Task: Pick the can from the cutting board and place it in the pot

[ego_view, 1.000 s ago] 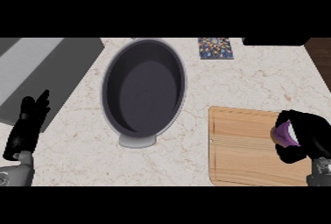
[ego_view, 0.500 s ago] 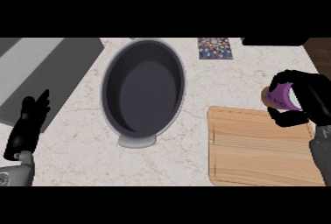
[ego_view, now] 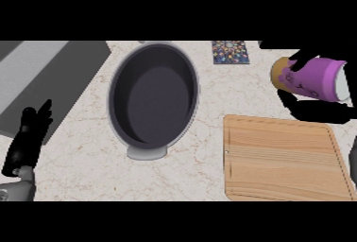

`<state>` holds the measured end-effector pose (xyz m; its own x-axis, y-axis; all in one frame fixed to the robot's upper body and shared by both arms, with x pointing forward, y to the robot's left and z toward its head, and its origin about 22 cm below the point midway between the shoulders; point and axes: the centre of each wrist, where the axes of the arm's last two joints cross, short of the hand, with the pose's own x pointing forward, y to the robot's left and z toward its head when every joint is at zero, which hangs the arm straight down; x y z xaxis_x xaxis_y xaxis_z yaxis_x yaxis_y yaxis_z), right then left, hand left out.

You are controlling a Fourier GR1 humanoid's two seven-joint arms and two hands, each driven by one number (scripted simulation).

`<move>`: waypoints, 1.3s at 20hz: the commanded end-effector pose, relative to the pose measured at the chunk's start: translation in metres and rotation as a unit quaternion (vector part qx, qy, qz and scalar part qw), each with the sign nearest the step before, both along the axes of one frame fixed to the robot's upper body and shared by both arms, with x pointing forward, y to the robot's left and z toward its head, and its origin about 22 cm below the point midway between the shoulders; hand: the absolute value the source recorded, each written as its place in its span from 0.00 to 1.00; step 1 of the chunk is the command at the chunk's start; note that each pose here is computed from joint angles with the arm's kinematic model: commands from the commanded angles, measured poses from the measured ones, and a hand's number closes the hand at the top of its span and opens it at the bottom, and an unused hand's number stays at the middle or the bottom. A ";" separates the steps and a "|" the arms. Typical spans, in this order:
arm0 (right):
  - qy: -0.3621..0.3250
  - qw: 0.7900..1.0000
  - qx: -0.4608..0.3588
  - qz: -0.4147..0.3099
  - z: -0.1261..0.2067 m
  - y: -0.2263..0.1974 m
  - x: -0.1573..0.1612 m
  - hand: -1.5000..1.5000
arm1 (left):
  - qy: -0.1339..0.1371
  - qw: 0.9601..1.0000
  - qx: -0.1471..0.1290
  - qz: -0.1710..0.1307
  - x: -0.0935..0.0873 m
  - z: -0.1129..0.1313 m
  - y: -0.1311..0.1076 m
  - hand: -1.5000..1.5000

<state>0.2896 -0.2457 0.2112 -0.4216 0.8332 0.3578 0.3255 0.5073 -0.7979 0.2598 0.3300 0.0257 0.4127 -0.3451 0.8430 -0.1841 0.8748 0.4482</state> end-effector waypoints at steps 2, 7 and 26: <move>-0.016 0.999 0.004 0.037 0.047 0.043 -0.022 1.00 | 0.000 1.000 -0.001 -0.001 0.001 -0.004 -0.013 0.50; 0.032 0.997 -0.006 0.063 0.076 0.084 -0.001 1.00 | -0.007 1.000 0.006 -0.004 0.006 0.016 0.002 0.50; 0.222 0.972 -0.037 0.073 0.013 0.223 0.085 1.00 | -0.011 1.000 0.003 -0.005 0.002 0.001 -0.008 0.50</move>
<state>0.3586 -0.0358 0.2480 -0.4053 0.7981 0.4460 -0.0508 0.4674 -0.8826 0.2640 0.3257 0.0312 0.3960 -0.3514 0.8484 -0.1776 0.8771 0.4462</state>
